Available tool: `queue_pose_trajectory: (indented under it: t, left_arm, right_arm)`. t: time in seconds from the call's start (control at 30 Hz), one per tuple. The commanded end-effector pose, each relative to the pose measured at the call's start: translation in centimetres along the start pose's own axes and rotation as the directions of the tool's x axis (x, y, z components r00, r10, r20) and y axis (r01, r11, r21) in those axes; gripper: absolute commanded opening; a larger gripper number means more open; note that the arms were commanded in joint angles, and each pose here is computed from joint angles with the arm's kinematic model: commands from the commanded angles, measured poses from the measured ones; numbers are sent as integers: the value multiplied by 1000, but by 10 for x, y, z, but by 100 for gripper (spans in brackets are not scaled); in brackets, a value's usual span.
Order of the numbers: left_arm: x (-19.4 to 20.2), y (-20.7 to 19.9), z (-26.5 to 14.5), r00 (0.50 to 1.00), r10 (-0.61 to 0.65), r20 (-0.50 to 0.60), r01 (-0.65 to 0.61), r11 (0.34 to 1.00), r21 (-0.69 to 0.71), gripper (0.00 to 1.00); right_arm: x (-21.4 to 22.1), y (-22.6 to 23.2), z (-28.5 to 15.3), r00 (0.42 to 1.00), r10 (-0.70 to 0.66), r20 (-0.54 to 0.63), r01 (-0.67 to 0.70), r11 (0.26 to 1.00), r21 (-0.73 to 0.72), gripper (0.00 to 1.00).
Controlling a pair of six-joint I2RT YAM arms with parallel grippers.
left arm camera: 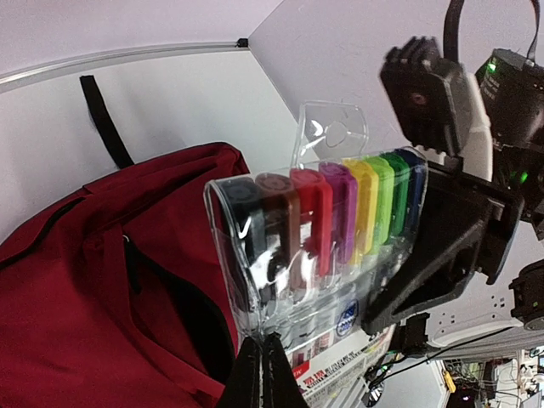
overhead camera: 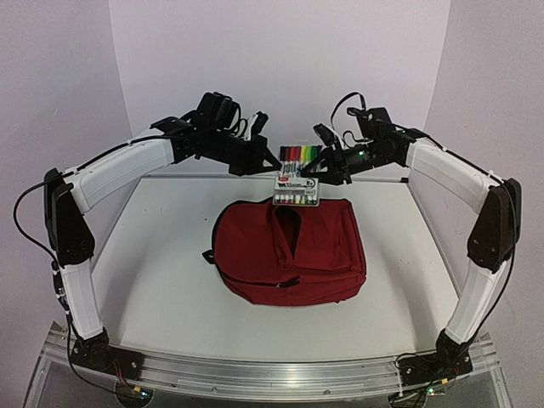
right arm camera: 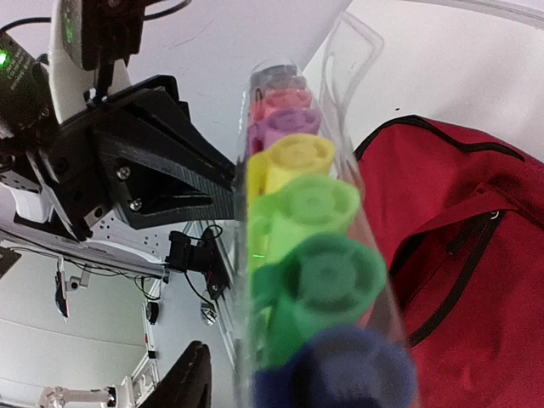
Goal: Pack the student bag
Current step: Pick up the stationery from the center of the board.
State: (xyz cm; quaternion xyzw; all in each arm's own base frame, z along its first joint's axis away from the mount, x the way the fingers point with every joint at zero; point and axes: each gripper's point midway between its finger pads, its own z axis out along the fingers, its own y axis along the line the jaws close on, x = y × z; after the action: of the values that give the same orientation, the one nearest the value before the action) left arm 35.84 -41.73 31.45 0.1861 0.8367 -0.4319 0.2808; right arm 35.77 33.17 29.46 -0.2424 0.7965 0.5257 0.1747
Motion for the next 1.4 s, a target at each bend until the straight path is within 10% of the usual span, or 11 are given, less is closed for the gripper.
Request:
queue_pose_trajectory:
  t: [0.0,0.13,0.3,1.07,1.23,1.37]
  left_arm:
    - [-20,-34,-26,995,30,90,-39,994,101,13]
    - [-6,-17,-31,997,-63,33,59,991,117,72]
    - [2,-19,-40,992,-121,22,112,964,243,88]
    - [16,-38,-34,984,-165,-69,178,891,418,0]
    - [16,-38,-38,983,-174,-49,178,888,424,0]
    - [15,-22,-43,974,-224,-3,209,905,370,0]
  right_arm:
    - [-12,8,-1,999,-39,33,39,999,-11,11]
    - [-11,17,-7,999,-27,27,29,997,-68,3]
    - [-1,32,-10,999,-47,0,47,988,-148,2]
    - [5,25,2,999,-24,-23,20,991,-134,18]
    - [5,18,4,1000,1,-25,-4,993,-115,75]
    - [-1,-8,4,1000,2,24,-2,999,37,87]
